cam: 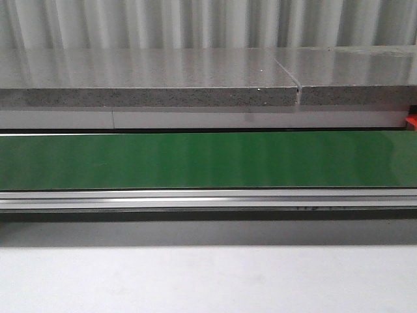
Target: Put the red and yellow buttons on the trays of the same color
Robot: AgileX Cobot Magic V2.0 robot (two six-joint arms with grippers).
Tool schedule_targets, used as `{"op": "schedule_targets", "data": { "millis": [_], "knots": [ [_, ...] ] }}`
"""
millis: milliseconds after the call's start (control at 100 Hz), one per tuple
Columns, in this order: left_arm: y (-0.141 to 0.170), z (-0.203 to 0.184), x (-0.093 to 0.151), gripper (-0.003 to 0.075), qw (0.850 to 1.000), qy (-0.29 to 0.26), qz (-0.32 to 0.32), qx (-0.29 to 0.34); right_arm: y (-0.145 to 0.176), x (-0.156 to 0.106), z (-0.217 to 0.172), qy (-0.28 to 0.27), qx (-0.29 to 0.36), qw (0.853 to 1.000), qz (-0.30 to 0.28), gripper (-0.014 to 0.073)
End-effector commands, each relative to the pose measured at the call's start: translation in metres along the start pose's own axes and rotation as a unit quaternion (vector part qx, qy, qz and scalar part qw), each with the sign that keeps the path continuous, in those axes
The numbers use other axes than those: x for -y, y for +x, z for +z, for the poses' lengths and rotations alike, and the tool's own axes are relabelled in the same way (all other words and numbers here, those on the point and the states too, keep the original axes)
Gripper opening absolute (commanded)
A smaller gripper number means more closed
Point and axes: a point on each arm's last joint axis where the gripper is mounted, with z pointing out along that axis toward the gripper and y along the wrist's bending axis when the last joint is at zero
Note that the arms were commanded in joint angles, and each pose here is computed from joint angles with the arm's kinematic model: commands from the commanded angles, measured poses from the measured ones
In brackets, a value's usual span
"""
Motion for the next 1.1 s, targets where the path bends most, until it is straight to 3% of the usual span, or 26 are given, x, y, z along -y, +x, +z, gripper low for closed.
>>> {"op": "schedule_targets", "data": {
  "millis": [0, 150, 340, 500, 620, 740, 810, 1090],
  "knots": [
    [-0.014, -0.004, 0.000, -0.0021, 0.999, 0.000, -0.002, 0.049, -0.009, 0.000, -0.009, 0.006, 0.037, 0.999, -0.004, -0.0059],
    [-0.017, 0.001, -0.004, -0.0021, 0.999, -0.018, 0.006, 0.034, -0.008, 0.000, -0.010, 0.004, 0.032, 0.999, -0.005, -0.0059],
    [-0.036, 0.012, -0.014, -0.0021, 0.993, -0.059, -0.099, -0.023, -0.008, 0.000, -0.010, 0.004, 0.032, 0.999, -0.005, -0.0059],
    [-0.055, 0.031, -0.022, -0.0011, 0.989, -0.088, -0.098, -0.070, -0.008, 0.000, -0.010, 0.004, 0.032, 0.999, -0.005, -0.0059],
    [-0.069, 0.046, -0.024, 0.0118, 0.987, -0.089, -0.098, -0.093, -0.008, 0.000, -0.010, 0.004, 0.032, 0.999, -0.005, -0.0059],
    [-0.079, 0.061, -0.025, 0.0391, 0.986, -0.089, -0.097, -0.103, -0.008, 0.000, -0.010, 0.004, 0.032, 0.999, -0.005, -0.0059],
    [-0.083, 0.070, -0.028, 0.0495, 0.984, -0.095, -0.100, -0.111, -0.008, 0.000, -0.010, 0.004, 0.032, 0.999, -0.005, -0.0059],
    [-0.089, 0.110, -0.062, 0.0510, 0.961, -0.134, -0.170, -0.169, -0.008, 0.000, -0.010, 0.004, 0.032, 0.999, -0.005, -0.0059]
  ]
}}
